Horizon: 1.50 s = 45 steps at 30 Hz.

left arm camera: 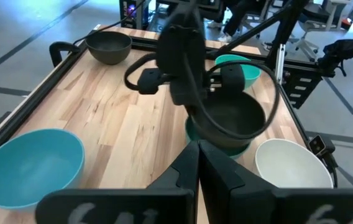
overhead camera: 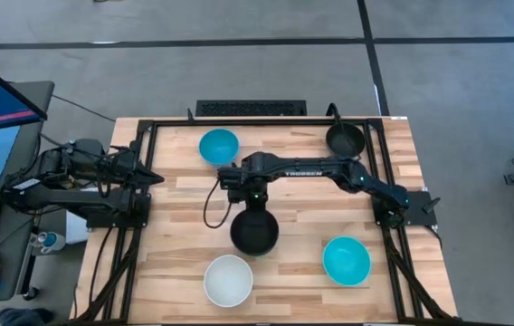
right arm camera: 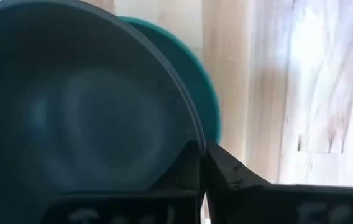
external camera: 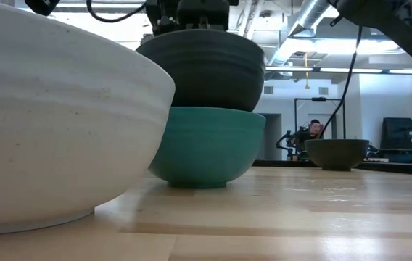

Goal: Nest bowls inside each other
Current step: Stack the black bowl on the green bowl, then stack the light blue bowl on the black bowl

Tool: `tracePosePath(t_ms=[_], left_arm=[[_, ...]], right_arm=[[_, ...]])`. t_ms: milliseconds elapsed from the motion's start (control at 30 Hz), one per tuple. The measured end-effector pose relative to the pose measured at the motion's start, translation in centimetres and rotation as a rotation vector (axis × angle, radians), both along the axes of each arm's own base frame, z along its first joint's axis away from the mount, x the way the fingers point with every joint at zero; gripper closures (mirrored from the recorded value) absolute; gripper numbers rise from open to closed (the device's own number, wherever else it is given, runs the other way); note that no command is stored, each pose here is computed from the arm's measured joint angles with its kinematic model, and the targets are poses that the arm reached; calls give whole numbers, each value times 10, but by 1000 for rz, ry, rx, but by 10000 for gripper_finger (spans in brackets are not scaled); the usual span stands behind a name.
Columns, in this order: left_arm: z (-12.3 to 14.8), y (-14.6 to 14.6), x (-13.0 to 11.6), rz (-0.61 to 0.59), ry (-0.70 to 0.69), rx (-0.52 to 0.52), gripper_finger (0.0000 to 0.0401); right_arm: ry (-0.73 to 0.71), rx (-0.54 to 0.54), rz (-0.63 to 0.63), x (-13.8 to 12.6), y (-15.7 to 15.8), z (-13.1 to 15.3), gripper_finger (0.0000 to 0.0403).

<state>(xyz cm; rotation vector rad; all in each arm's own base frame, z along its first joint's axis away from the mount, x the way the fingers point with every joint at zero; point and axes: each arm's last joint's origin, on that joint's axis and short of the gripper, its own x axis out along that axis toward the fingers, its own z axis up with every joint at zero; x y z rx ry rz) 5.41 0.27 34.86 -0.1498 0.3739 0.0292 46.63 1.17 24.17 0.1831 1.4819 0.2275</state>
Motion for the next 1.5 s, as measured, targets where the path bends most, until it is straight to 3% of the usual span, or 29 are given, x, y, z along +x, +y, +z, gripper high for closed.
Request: tracePosePath(t_ms=[233, 433, 700, 867, 1200, 1500], left_arm=[[0, 0, 0, 2, 0, -5, 401], [0, 0, 0, 4, -1, -10, 401], [0, 0, 0, 5, -1, -10, 401], [0, 0, 0, 5, -1, -10, 401], [0, 0, 0, 16, 0, 6, 401], [-1, 6, -1, 193, 25, 102, 401]], right_arm=[[-22, -132, 53, 2, 15, -3, 363], [-43, -132, 45, 4, 15, -3, 356], [-38, -23, 24, 5, 16, -7, 334], [-64, -30, 45, 8, 15, -9, 291], [-87, -20, -35, 10, 13, -5, 203], [-122, 101, -36, 11, 19, 7, 204]])
